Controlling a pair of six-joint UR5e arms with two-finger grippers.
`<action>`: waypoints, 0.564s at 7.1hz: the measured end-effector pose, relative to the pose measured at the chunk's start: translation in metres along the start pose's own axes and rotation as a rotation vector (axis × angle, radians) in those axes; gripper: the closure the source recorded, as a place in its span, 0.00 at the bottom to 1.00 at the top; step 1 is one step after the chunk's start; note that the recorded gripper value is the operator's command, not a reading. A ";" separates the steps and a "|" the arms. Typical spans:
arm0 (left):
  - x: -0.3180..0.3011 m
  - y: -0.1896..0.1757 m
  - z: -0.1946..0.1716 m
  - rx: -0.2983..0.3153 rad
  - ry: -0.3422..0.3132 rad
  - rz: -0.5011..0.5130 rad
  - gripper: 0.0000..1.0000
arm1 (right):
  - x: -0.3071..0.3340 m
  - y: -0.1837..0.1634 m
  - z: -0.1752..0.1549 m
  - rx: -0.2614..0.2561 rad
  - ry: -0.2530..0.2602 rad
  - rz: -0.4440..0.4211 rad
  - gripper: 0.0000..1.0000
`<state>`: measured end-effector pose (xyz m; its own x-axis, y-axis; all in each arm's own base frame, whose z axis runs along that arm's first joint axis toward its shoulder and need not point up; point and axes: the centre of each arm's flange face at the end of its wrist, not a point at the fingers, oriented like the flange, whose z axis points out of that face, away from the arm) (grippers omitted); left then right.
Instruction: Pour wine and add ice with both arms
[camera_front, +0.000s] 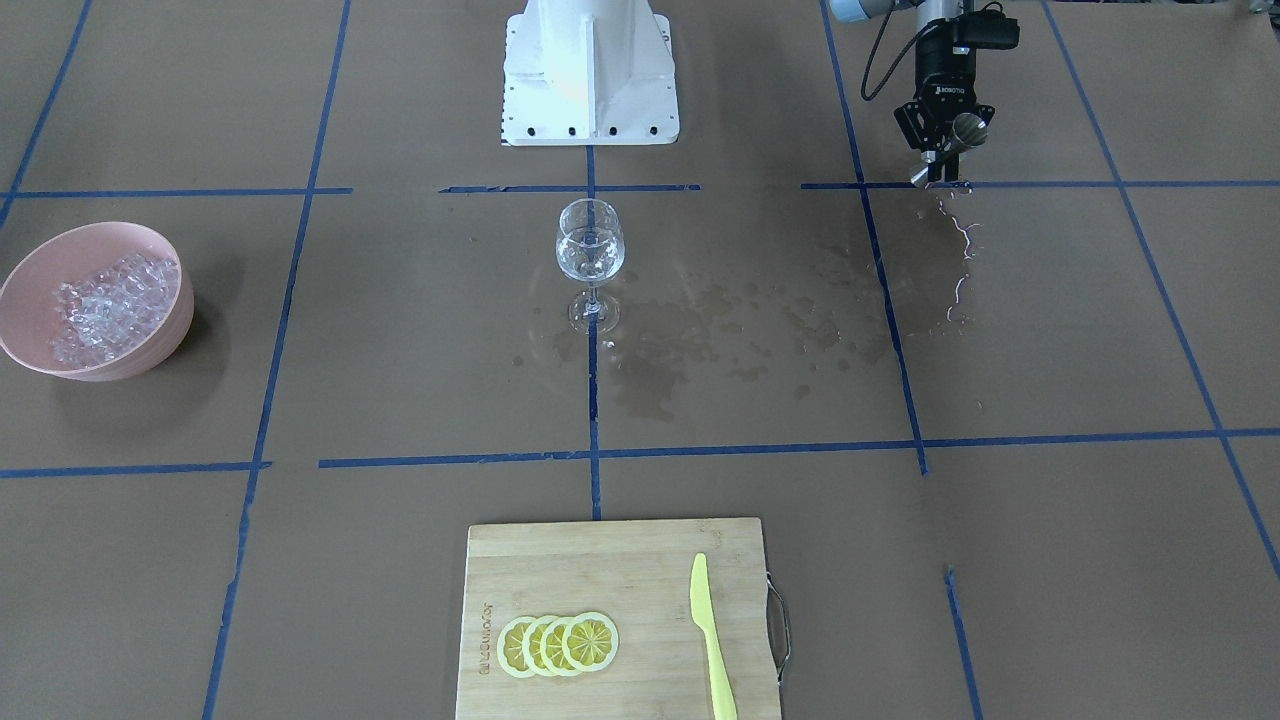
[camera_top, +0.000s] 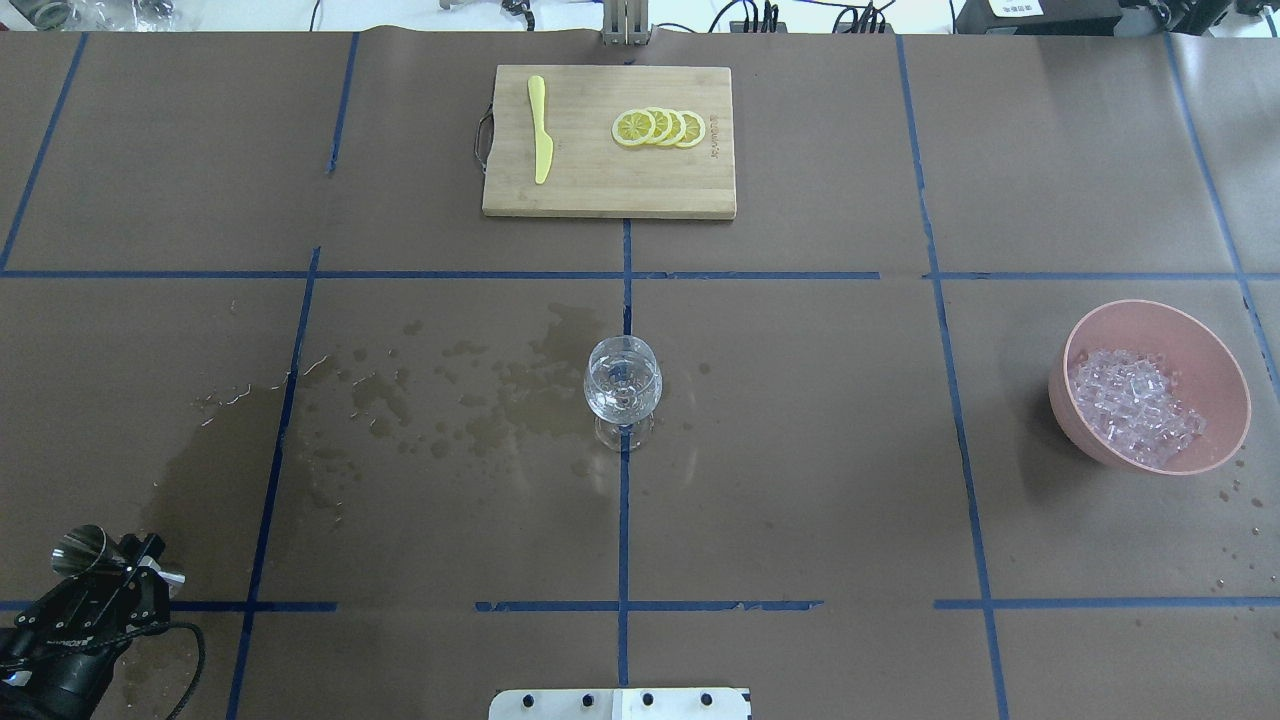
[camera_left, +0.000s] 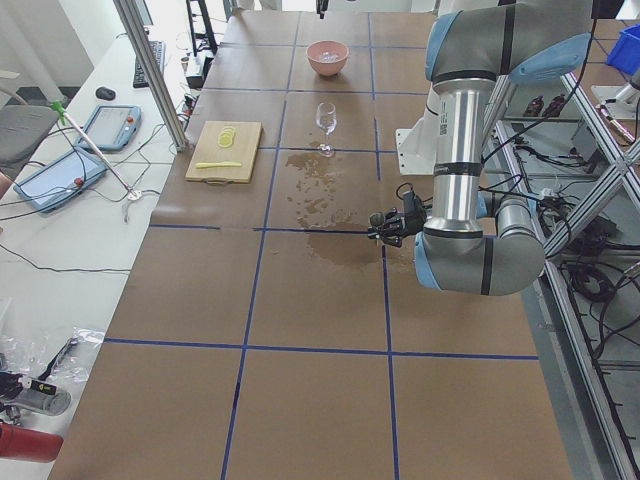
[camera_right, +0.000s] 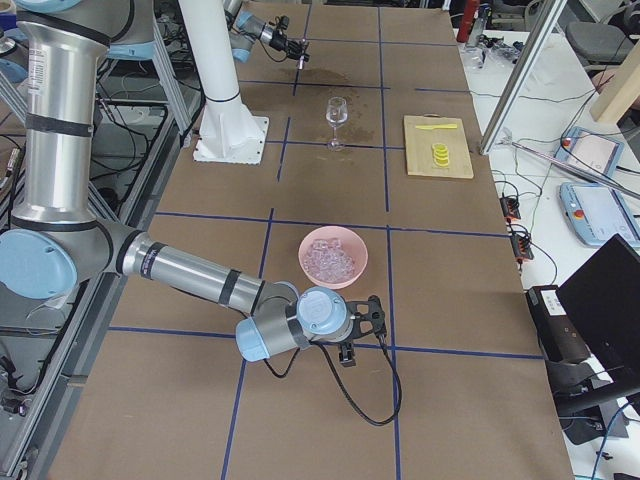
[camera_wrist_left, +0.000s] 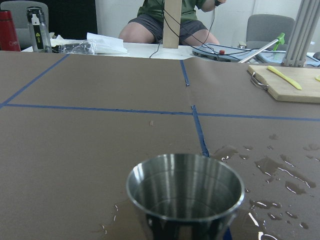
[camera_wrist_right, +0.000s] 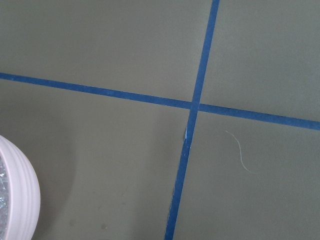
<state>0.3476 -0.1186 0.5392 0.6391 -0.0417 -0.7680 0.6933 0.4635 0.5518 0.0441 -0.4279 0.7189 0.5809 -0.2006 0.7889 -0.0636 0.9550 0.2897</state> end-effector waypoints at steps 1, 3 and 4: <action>-0.007 0.006 0.005 0.013 -0.011 0.010 1.00 | 0.000 0.000 0.000 0.000 0.000 -0.001 0.00; -0.007 0.011 0.009 0.019 -0.015 -0.011 1.00 | 0.000 0.001 0.000 -0.001 0.000 0.001 0.00; -0.003 0.014 0.009 0.018 -0.014 -0.020 1.00 | 0.000 0.001 0.000 -0.001 0.000 0.001 0.00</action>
<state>0.3581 -0.1202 0.5524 0.6296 -0.0630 -0.7744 0.7118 0.4463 0.5424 0.0441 -0.4271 0.7195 0.5808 -0.1997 0.7891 -0.0637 0.9553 0.2887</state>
